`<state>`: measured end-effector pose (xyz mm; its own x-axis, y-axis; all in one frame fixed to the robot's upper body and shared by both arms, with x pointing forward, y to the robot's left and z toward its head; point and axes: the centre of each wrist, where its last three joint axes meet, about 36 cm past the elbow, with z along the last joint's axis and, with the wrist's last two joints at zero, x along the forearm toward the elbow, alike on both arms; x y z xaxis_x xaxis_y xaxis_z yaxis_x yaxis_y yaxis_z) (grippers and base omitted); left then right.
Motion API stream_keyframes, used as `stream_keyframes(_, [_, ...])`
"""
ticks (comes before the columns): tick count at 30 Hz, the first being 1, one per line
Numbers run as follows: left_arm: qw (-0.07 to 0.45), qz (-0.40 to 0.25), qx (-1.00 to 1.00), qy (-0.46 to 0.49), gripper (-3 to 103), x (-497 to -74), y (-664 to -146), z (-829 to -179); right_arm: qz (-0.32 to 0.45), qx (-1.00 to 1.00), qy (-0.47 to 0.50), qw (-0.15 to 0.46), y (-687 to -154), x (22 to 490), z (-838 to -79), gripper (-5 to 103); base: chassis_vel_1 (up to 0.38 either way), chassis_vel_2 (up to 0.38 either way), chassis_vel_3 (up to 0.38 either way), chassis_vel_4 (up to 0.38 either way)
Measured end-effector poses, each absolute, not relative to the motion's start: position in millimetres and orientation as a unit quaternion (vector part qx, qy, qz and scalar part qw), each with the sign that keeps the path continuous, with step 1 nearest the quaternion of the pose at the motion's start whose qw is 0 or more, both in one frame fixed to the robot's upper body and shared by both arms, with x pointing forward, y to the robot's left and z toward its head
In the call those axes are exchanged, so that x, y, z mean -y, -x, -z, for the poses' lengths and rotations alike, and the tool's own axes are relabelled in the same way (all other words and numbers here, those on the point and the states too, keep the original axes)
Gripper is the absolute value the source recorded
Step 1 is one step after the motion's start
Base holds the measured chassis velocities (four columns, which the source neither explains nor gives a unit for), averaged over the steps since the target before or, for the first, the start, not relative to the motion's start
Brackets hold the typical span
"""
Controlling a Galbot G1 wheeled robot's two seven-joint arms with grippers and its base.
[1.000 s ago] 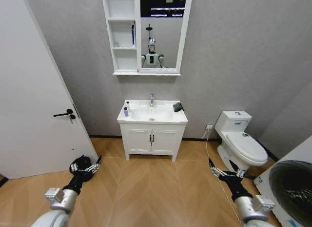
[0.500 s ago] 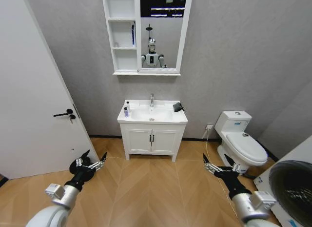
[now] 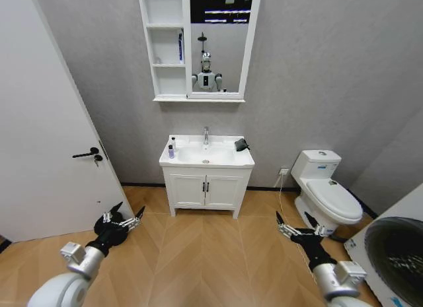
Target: Move facial cleanser and shampoo from washbasin to cabinet, then wipe washbasin with towel.
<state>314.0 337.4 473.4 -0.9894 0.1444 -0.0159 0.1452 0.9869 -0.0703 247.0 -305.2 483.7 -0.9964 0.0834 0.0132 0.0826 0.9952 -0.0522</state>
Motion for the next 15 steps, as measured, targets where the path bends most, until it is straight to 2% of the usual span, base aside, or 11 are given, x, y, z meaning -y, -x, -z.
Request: stream_keyframes(15, [0.012,0.027,-0.998,-0.059,100,-332.9,-313.4,-474.6,-0.031,0.999,0.029,-0.010,-249.9,308.6,-482.7,100,0.000,0.000,0.000,0.000])
